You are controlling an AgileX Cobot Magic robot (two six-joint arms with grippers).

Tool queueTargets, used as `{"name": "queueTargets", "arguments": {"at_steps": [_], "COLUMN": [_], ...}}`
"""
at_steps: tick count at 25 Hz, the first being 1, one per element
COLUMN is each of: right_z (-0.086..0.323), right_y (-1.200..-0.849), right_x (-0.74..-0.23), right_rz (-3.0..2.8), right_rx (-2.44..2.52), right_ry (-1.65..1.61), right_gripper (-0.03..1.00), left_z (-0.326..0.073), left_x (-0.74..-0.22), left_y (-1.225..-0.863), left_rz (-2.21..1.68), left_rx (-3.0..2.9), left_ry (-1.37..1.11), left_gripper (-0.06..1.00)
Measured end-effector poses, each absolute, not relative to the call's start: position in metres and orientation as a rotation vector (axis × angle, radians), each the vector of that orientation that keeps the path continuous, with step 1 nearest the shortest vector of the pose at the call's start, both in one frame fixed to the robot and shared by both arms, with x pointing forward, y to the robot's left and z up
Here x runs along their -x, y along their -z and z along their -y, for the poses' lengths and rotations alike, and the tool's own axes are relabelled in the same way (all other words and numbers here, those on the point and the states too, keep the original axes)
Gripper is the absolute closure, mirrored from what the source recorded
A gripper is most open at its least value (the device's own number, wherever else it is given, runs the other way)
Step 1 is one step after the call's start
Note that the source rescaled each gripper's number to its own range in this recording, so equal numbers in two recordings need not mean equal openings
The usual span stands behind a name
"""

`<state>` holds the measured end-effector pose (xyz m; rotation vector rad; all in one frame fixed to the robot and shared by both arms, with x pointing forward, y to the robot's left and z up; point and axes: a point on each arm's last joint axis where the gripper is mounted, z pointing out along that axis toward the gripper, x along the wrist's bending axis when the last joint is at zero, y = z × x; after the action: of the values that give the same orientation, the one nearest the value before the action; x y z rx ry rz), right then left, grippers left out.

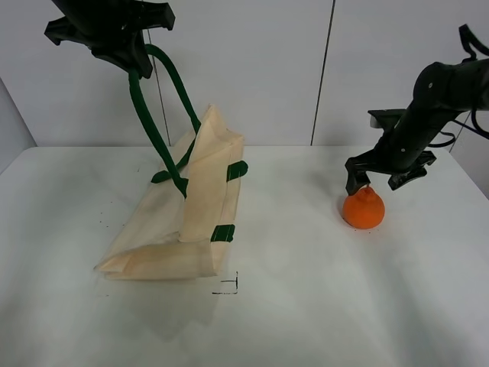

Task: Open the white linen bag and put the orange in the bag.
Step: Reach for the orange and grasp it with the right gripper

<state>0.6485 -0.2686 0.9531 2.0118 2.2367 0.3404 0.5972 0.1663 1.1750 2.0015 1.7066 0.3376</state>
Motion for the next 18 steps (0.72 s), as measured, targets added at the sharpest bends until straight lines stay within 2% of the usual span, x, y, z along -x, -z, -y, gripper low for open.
{"name": "queueTargets", "arguments": {"at_steps": [9, 14, 16, 18], "right_z": [0.269, 0.269, 0.269, 0.269], "right_y": [-0.9, -0.897, -0.897, -0.897], "right_x": [-0.663, -0.664, -0.663, -0.663], "right_rz": [-2.211, -2.219, -2.223, -2.228], "right_rx": [-2.063, -2.062, -2.065, -2.07], "right_ry": [-0.304, -0.302, -0.297, -0.29], "right_gripper": [-0.03, -0.02, 0.02, 0.1], "left_z": [-0.165, -0.164, -0.164, -0.164], "left_x": [-0.597, -0.597, -0.597, -0.597], "left_y": [-1.175, -1.175, -1.175, -1.175], "left_rz": [-1.697, -1.694, -1.694, -1.694], "left_rx": [-1.996, -1.993, -1.993, -1.993], "left_ry": [-0.325, -0.314, -0.314, -0.314], "left_gripper": [0.94, 0.94, 0.94, 0.94]}}
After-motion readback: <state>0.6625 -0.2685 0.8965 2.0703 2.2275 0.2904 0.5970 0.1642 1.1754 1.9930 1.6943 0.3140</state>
